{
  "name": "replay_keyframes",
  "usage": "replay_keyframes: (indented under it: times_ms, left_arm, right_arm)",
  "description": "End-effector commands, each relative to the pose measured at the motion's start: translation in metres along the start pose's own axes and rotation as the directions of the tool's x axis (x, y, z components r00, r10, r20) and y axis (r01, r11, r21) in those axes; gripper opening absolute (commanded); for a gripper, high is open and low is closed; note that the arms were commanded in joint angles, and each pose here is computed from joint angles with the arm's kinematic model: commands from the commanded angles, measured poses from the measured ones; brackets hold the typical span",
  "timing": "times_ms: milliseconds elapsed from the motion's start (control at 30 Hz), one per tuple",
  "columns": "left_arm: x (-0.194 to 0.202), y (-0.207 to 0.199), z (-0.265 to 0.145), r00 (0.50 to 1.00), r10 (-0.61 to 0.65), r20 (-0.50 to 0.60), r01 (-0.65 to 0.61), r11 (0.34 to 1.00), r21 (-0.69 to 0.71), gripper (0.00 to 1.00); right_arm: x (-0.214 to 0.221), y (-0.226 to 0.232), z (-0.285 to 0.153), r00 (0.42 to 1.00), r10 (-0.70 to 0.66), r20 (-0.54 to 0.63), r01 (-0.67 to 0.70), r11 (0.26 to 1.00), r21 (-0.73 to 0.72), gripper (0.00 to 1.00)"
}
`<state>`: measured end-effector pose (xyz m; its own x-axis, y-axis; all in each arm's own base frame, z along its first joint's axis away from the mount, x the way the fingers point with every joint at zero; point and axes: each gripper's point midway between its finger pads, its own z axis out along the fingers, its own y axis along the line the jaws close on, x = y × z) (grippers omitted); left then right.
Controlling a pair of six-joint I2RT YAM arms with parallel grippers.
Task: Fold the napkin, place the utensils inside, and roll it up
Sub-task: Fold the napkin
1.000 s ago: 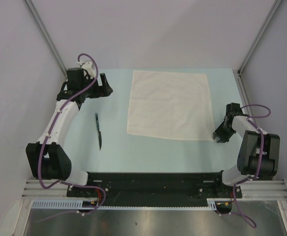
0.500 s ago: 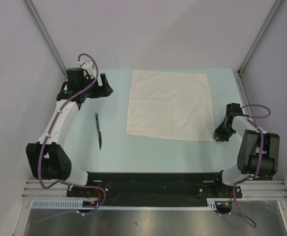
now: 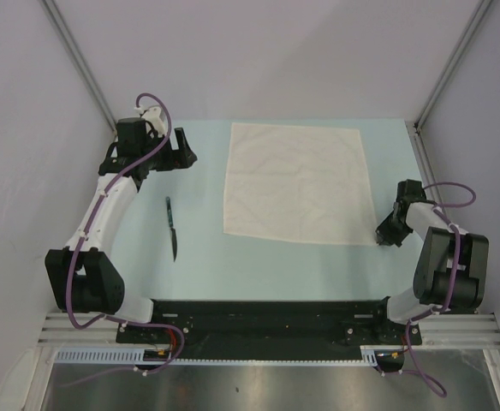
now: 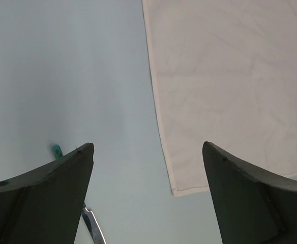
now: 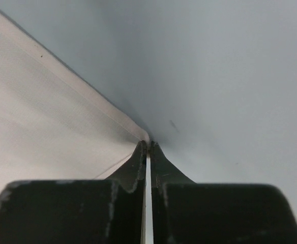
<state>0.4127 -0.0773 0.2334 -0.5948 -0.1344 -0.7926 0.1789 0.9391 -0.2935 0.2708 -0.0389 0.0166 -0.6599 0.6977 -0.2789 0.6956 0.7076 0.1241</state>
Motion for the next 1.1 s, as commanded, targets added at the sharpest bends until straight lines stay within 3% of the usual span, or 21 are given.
replay_keyframes:
  times_ms: [0, 267, 467, 567, 733, 1067]
  left_arm:
    - [-0.022, -0.011, -0.015, 0.997, 0.044, 0.070, -0.046, 0.998, 0.033, 0.91]
    - [-0.022, -0.012, -0.014, 0.997, 0.042, 0.067, -0.045, 0.998, 0.038, 0.91]
    - [-0.021, -0.013, -0.013, 0.997, 0.037, 0.063, -0.039, 0.998, 0.044, 0.92]
    - [-0.020, -0.013, -0.012, 0.998, 0.034, 0.058, -0.037, 0.998, 0.051, 0.92]
    - [-0.020, -0.015, -0.012, 0.998, 0.030, 0.059, -0.034, 0.998, 0.059, 0.91]
    - [-0.022, -0.011, -0.015, 0.997, 0.041, 0.065, -0.043, 0.999, 0.033, 0.91]
  right_arm:
    - [-0.021, -0.026, -0.013, 0.996, 0.017, 0.084, -0.023, 0.997, 0.078, 0.00]
    - [-0.030, -0.049, -0.027, 0.991, 0.059, 0.119, -0.072, 0.992, 0.105, 0.00]
    - [-0.045, -0.030, -0.041, 0.987, 0.051, 0.154, -0.060, 0.997, 0.053, 0.00]
    - [-0.057, 0.000, -0.046, 0.982, 0.012, 0.188, -0.016, 1.000, 0.020, 0.00]
    - [-0.081, 0.092, -0.054, 0.964, -0.069, 0.258, 0.097, 0.990, -0.099, 0.00]
    - [-0.058, 0.287, -0.010, 0.944, -0.242, 0.224, 0.307, 0.895, -0.325, 0.00]
